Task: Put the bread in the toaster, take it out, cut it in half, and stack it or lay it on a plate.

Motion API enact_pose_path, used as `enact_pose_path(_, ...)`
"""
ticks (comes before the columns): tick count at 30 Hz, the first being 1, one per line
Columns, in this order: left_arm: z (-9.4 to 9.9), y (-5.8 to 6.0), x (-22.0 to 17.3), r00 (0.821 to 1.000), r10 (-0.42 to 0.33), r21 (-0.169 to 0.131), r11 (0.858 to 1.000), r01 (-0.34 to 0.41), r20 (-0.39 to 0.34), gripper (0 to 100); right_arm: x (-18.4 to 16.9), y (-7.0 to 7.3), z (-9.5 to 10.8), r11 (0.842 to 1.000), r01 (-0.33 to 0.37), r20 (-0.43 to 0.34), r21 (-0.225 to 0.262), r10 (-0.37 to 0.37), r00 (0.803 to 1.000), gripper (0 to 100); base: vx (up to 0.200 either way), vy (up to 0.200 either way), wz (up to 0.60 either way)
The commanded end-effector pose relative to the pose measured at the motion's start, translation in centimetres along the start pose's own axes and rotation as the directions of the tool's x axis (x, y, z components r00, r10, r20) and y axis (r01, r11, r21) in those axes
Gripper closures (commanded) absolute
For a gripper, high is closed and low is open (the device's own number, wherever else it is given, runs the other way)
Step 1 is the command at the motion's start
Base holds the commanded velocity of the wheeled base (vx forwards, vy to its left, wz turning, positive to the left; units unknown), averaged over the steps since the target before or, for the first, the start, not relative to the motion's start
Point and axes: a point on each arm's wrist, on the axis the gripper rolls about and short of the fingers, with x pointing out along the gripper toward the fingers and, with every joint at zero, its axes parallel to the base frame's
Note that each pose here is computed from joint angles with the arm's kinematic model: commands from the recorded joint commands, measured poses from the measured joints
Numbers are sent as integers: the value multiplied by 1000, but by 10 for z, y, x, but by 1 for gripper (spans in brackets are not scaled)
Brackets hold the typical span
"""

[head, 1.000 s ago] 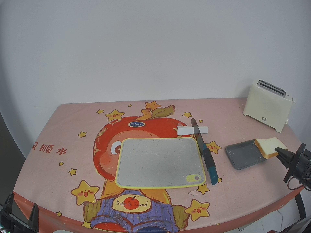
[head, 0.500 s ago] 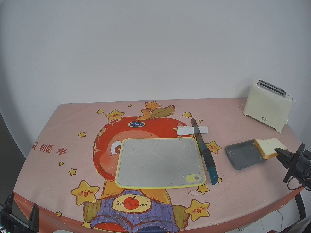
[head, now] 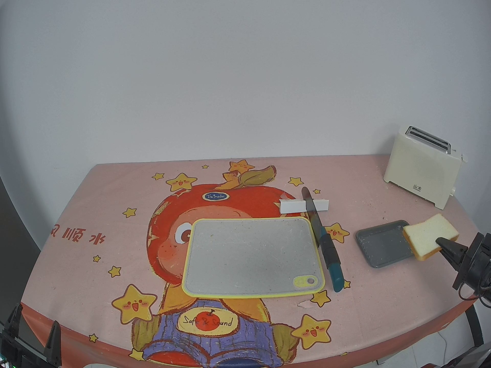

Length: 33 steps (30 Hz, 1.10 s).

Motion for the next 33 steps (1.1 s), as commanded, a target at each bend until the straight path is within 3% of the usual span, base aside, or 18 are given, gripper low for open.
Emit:
enact_pose_path(1,-5,0,0,1000,1,0,1000,-1,-7,0,8,-8,-2,998,36,-37,-54,-38,999,100,0,0,0)
enact_pose_path(4,-5,0,0,1000,1,0,1000,-1,-7,0,7,-9,-1,997,41,-25,-71,-43,999,100,0,0,0)
enact_pose_path(8,-5,0,1,1000,1,0,1000,-1,-6,0,-3,-11,8,993,67,72,-96,-60,996,100,0,0,0)
enact_pose_path(13,-5,0,0,1000,1,0,1000,-1,-7,0,-11,-9,5,977,76,86,-201,-60,994,100,0,0,0)
enact_pose_path(17,-5,0,0,1000,1,0,1000,-1,-7,0,-9,-2,5,947,39,72,-319,-17,997,100,0,0,0)
enact_pose_path(18,-5,0,1,1000,1,0,1000,-1,-6,0,-9,-1,5,945,38,71,-325,-16,997,100,0,0,0)
enact_pose_path(19,-5,0,0,1000,1,0,1000,-1,-7,0,-7,0,7,922,40,65,-386,-16,998,100,0,0,0)
enact_pose_path(22,-5,0,0,1000,1,0,1000,-1,-7,0,1,-3,7,876,45,25,-481,-38,999,100,0,0,0)
enact_pose_path(23,-5,0,0,1000,1,0,1000,-1,-7,0,4,-5,6,847,40,5,-530,-44,999,100,0,0,0)
enact_pose_path(24,-5,0,0,1000,1,0,1000,-1,-7,0,7,-5,5,829,34,-10,-558,-48,999,100,0,0,0)
enact_pose_path(27,-5,0,1,1000,1,0,1000,-1,-6,0,13,-3,7,792,20,-24,-611,-43,999,100,0,0,0)
enact_pose_path(28,-5,0,0,1000,1,0,1000,-1,-7,0,13,-2,8,789,17,-24,-614,-41,999,100,0,0,0)
enact_pose_path(29,-5,0,0,1000,1,0,1000,-1,-7,0,16,2,11,764,4,-23,-646,-25,999,100,0,0,0)
enact_pose_path(30,-5,0,0,1000,1,0,1000,-1,-7,0,17,3,12,761,3,-23,-649,-23,999,100,0,0,0)
enact_pose_path(31,-5,0,1,1000,1,0,1000,-1,-6,0,22,9,15,718,-21,-32,-696,-2,999,100,0,0,0)
enact_pose_path(32,-5,0,0,1000,1,0,1000,-1,-7,0,25,12,17,687,-34,-36,-726,11,999,100,0,0,0)
enact_pose_path(33,-5,0,0,1000,1,0,1000,-1,-7,0,25,12,17,687,-34,-36,-726,11,999,100,0,0,0)
